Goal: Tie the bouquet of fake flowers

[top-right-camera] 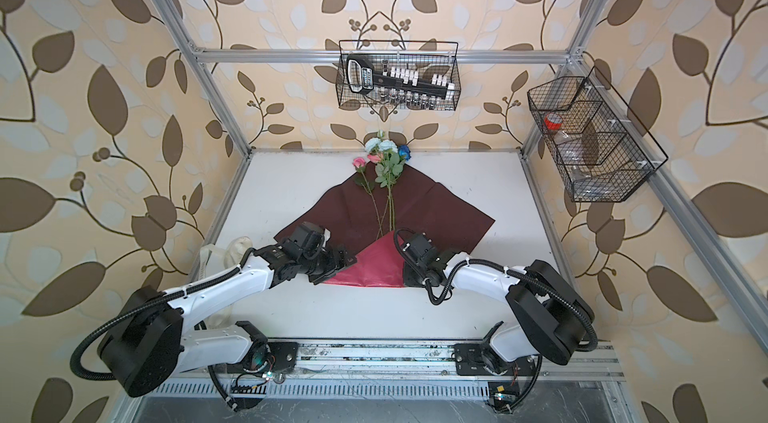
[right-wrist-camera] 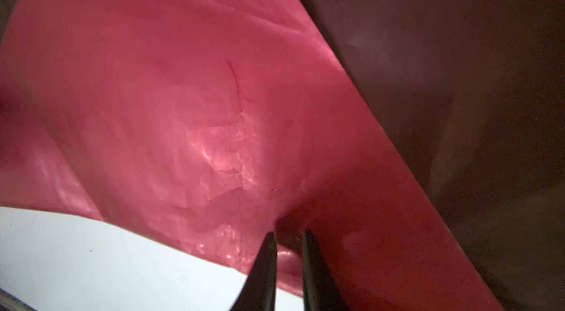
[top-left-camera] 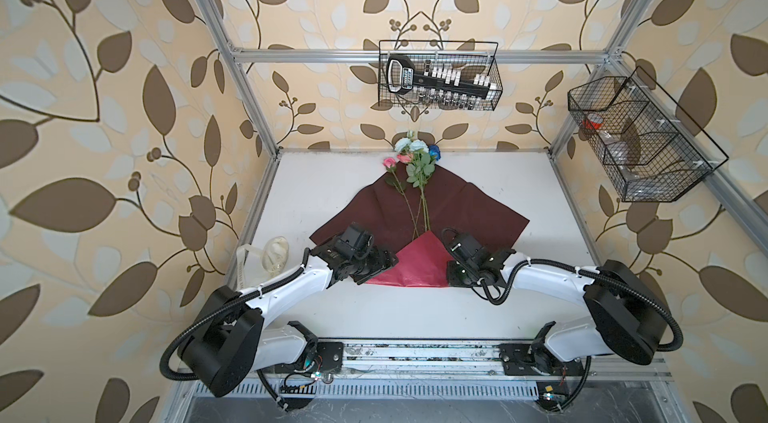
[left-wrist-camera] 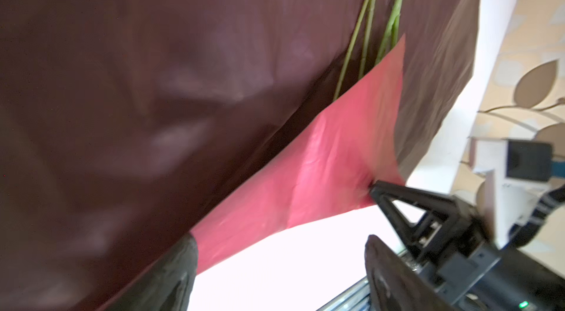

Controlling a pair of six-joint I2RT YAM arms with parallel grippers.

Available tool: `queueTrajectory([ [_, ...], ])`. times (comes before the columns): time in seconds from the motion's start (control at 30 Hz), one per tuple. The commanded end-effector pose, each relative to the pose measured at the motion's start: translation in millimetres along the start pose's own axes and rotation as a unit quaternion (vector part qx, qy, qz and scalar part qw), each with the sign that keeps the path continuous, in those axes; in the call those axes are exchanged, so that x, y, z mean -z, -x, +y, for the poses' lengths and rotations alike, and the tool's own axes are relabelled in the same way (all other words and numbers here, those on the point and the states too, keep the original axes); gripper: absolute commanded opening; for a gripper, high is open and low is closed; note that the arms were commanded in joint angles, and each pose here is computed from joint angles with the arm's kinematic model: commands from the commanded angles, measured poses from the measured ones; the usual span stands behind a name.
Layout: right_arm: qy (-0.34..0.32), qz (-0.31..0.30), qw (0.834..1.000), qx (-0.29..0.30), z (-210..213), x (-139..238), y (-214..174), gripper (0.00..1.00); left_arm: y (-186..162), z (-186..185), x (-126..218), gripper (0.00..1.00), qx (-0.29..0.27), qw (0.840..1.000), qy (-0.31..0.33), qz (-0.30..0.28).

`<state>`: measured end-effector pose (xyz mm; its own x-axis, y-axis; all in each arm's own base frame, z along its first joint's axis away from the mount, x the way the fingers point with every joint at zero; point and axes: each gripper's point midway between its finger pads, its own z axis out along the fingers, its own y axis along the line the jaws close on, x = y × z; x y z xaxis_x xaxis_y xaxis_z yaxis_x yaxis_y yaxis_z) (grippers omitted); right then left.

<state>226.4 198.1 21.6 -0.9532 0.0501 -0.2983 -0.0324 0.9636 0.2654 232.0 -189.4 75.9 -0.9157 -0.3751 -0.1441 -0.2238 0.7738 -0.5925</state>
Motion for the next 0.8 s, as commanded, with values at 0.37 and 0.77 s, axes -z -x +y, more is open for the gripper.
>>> queueTrajectory([
  [0.37,0.023,-0.050,0.998,0.034,22.4,32.5,32.4,0.23,33.5,89.8,60.5,0.99,0.104,0.986,0.103,-0.083],
  [0.77,0.076,-0.065,0.986,0.135,100.0,37.7,28.2,0.25,43.6,104.0,49.2,0.99,0.162,0.983,0.057,-0.071],
])
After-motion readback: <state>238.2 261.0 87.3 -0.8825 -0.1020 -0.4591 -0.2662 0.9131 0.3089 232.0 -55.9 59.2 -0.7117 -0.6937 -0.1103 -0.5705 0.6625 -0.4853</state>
